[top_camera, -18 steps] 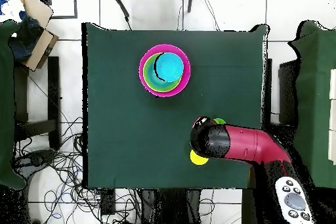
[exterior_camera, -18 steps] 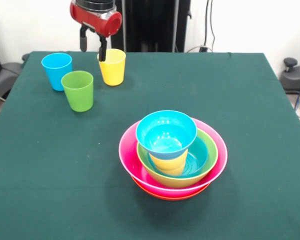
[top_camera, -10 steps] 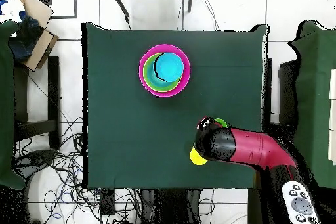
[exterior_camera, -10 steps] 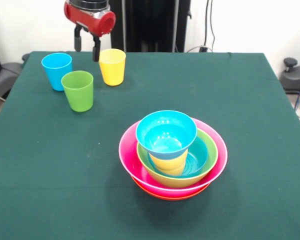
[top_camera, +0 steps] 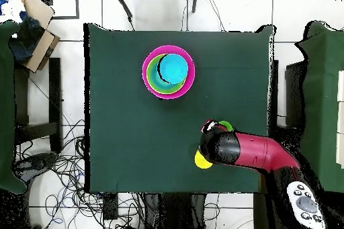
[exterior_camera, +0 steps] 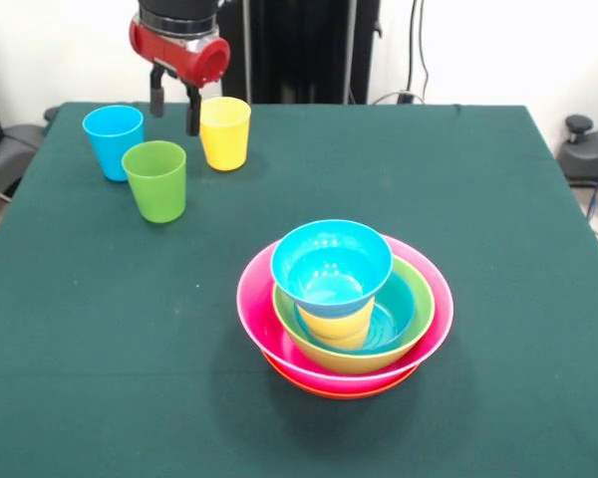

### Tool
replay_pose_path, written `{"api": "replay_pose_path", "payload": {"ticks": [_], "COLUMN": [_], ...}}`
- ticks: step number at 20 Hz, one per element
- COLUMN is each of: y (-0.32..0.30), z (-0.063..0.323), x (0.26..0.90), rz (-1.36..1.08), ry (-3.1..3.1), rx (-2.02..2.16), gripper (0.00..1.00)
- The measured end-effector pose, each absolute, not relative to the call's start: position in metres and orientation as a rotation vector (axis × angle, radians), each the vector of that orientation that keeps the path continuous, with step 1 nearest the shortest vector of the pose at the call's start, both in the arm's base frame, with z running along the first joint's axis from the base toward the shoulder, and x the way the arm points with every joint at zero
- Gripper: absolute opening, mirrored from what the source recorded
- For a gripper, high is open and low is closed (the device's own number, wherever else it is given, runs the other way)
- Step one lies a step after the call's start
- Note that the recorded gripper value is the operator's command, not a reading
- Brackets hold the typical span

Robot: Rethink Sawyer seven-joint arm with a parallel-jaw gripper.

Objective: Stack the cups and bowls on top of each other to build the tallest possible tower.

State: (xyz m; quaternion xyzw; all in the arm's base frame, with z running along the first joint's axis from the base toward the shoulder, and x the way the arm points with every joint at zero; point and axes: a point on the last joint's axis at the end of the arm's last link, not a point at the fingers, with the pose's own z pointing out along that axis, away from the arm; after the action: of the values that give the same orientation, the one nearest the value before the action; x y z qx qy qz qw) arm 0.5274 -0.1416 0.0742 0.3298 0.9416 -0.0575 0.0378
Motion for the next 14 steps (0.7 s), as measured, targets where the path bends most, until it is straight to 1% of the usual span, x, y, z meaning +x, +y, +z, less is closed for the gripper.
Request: {"api": "replay_pose_path", "payload": {"ticks": [7,14], "y": [-0.136,-0.137], "z": [0.056,0.026], "x": [0.518,0.505], "rz": [-0.189,-0.166], "ry": [2.913,2.933], "rx": [0.936,0.902], "gripper": [1.0,1.0]}}
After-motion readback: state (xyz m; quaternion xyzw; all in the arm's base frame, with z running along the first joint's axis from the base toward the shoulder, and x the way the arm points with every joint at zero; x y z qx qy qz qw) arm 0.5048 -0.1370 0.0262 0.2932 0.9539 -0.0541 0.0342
